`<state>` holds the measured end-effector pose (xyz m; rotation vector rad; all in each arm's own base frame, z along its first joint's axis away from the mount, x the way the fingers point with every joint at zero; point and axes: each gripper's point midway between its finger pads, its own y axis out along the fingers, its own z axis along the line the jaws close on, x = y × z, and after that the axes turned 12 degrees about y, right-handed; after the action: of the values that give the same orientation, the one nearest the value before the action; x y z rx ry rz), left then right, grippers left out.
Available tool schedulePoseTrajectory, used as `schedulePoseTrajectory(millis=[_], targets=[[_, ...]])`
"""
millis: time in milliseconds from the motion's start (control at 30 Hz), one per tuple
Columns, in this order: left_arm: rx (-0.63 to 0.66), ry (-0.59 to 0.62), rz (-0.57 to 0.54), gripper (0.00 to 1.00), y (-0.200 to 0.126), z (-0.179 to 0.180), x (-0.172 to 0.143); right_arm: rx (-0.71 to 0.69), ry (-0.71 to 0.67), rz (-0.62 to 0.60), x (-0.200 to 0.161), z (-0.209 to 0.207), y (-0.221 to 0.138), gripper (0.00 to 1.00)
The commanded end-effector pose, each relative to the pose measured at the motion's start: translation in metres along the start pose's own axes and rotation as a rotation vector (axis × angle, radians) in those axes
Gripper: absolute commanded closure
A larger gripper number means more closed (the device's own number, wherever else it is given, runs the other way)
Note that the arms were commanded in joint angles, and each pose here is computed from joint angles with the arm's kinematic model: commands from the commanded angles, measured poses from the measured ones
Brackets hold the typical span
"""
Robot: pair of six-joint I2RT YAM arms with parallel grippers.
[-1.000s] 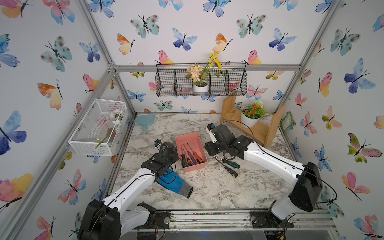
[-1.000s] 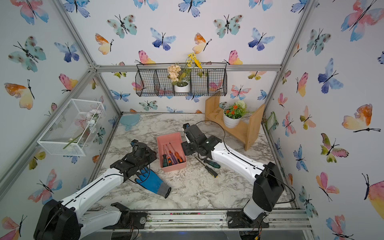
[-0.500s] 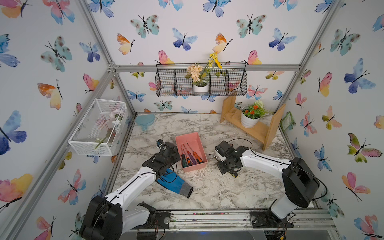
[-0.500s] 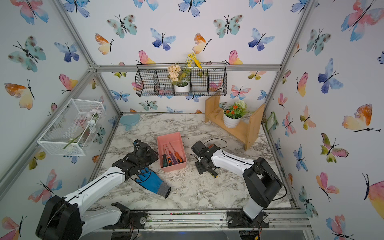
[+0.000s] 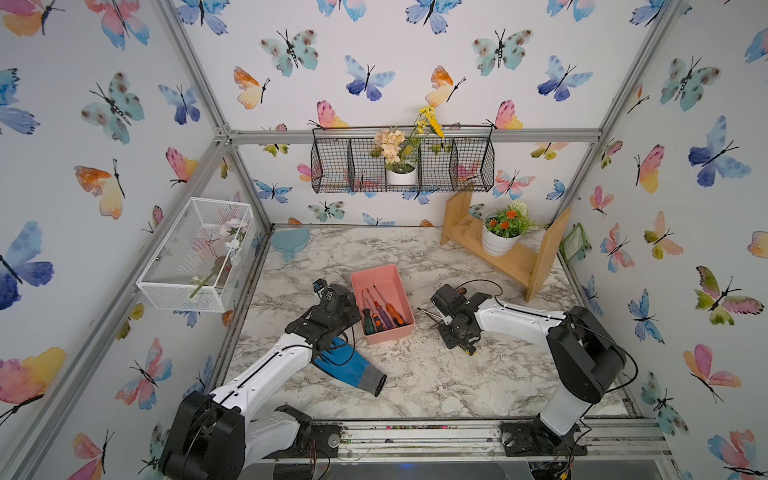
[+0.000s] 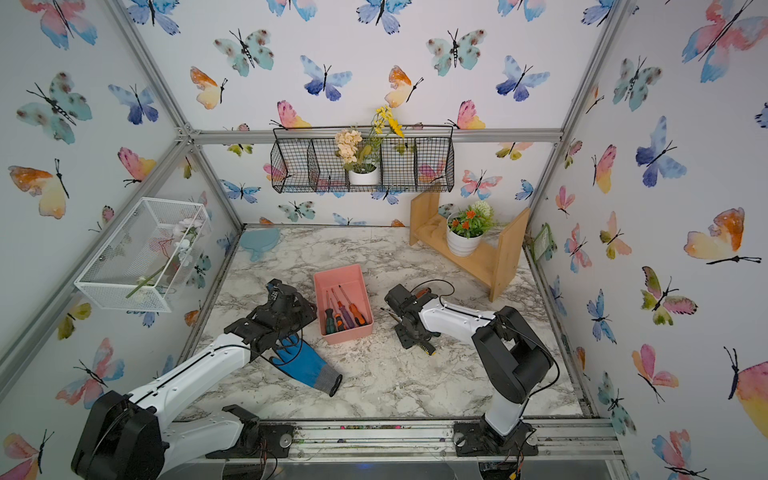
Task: Put the screwdriver on the desktop into the storage box
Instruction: Pick up the screwdriver from the center of the board.
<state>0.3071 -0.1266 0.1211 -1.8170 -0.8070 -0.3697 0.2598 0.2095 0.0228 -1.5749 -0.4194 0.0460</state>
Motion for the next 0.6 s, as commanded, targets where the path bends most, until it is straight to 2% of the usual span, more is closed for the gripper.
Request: schedulePoseTrajectory(millis=[0,567], targets=[[-0.026,0.008,-0.004,0.55,-0.002,-0.007,0.006,-0.011,-0.024,0.034,-0.008,-0.002,0.011,0.55],[-0.018,0.013,-0.002,0.55,0.000,-0.008,0.008,0.099,-0.106,0.097,-0.019,0.017,0.012,0.75]])
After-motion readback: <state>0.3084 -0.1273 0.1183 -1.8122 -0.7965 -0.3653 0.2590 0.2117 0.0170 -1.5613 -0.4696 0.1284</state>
